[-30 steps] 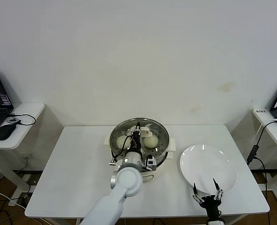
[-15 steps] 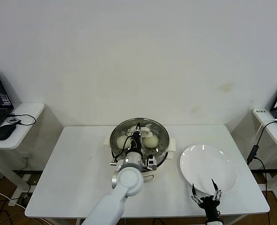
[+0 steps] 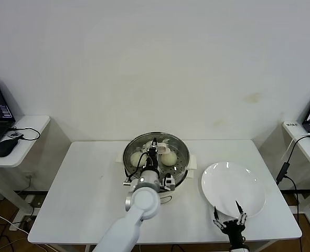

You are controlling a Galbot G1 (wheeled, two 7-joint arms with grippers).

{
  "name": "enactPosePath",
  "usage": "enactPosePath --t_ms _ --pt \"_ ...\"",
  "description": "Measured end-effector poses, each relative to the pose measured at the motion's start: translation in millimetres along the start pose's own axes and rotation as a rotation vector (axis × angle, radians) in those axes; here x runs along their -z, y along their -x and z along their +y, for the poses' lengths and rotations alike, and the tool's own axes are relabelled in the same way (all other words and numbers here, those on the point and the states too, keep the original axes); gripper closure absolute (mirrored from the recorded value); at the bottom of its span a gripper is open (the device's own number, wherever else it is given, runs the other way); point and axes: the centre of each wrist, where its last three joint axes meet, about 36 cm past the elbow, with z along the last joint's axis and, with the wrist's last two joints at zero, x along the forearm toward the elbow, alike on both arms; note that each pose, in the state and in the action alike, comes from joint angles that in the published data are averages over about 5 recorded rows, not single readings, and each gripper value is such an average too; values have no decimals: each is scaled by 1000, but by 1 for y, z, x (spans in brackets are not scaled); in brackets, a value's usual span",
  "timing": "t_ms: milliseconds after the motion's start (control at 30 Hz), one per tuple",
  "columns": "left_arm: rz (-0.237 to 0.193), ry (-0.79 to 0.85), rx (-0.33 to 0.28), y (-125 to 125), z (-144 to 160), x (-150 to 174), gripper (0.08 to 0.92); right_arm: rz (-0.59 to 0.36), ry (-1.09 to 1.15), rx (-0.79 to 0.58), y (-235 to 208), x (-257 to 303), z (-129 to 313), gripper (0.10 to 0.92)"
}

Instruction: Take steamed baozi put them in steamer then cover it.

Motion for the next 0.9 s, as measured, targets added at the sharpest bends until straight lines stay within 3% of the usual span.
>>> enactPosePath --t_ms 500,700,900 --pt "-12 -16 22 -22 6 -7 404 1 -12 8 -2 1 1 200" --pt "-40 -42 38 -48 12 -15 234 1 -16 7 -2 2 -1 199" --pt "-67 -109 69 -87 23 -34 178 0 -13 9 -2 2 -1 200"
